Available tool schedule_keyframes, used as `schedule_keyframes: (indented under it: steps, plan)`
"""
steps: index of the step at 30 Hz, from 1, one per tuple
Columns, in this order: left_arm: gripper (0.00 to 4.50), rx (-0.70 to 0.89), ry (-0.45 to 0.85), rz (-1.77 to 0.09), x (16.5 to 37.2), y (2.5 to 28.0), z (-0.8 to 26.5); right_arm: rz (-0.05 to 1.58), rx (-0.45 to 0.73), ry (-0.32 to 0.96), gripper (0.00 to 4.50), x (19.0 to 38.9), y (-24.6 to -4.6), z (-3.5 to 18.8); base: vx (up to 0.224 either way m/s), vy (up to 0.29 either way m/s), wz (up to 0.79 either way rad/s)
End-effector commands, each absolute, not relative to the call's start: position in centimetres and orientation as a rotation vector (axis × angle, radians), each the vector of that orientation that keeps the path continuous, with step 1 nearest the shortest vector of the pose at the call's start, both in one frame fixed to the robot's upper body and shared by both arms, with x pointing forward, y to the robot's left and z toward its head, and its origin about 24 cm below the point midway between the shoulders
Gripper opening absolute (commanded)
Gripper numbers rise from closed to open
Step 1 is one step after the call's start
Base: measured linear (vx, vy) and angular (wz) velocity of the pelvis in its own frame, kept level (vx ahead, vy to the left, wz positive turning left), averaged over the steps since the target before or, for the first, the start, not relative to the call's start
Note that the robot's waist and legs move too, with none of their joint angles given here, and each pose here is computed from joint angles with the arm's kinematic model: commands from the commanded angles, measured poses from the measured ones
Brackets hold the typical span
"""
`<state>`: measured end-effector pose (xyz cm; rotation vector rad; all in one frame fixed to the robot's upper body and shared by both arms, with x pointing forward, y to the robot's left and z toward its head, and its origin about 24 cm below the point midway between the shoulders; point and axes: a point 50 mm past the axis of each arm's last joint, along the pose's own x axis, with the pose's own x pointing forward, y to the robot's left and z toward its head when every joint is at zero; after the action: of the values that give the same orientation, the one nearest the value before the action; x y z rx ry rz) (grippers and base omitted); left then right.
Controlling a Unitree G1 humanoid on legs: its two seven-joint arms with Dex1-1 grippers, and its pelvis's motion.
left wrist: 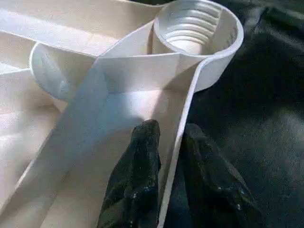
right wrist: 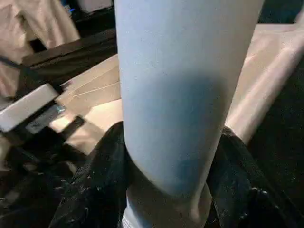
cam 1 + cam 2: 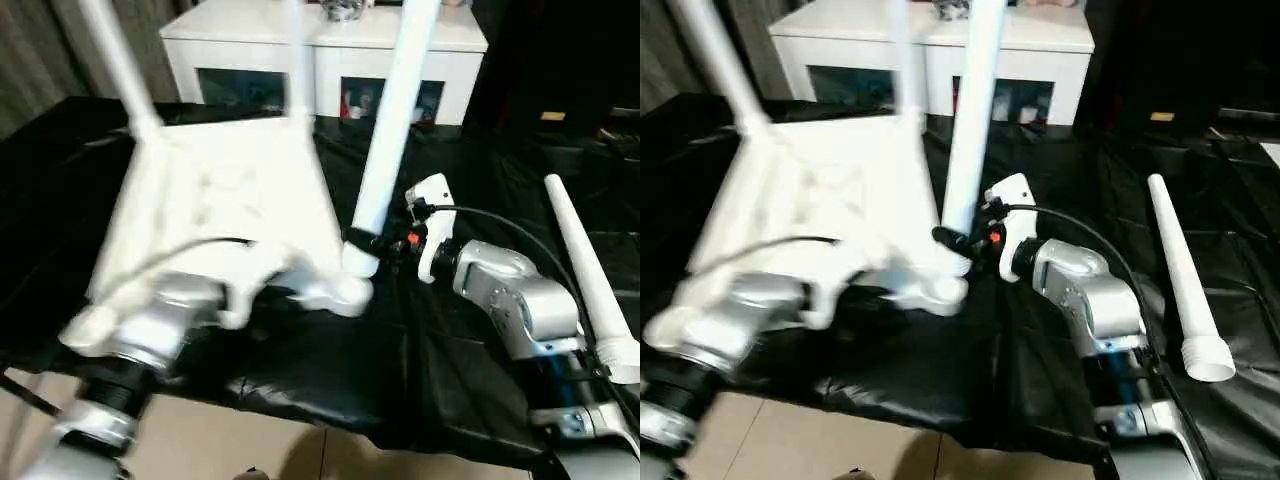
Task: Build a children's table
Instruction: Insert table leg to table base
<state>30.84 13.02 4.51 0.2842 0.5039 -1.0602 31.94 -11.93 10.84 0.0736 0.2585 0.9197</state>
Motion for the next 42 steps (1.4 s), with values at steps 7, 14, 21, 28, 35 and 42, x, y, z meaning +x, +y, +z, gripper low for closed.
schedule_keyframes:
  steps: [7, 14, 21, 28, 35, 42]
  plan:
    - [0.55, 0.296, 0.504, -0.926, 31.2, 13.0, 4.1, 0.946, 0.044, 0.263, 1.88, 31.6, -11.9, 11.2, 0.0, 0.0, 0.0]
    - [1.57, 0.317, 0.514, -1.019, 31.1, 13.6, 5.5, 0.94, 0.043, 0.262, 1.88, 31.4, -12.1, 11.5, 0.0, 0.0, 0.0]
    - [1.65, 0.315, 0.537, -1.048, 31.5, 13.9, 5.6, 0.942, 0.04, 0.265, 1.88, 31.3, -12.2, 11.5, 0.0, 0.0, 0.0]
    - [1.65, 0.345, 0.454, -1.109, 32.4, 13.9, 7.5, 0.941, 0.031, 0.27, 1.88, 31.1, -12.5, 11.5, 0.0, 0.0, 0.0]
    - [2.29, 0.367, 0.531, -1.147, 32.3, 14.6, 6.9, 0.946, 0.025, 0.28, 1.88, 30.9, -12.6, 11.4, 0.0, 0.0, 0.0]
    - [2.42, 0.369, 0.614, -1.15, 32.0, 15.6, 5.9, 0.948, 0.018, 0.29, 1.88, 30.8, -12.7, 11.3, 0.0, 0.0, 0.0]
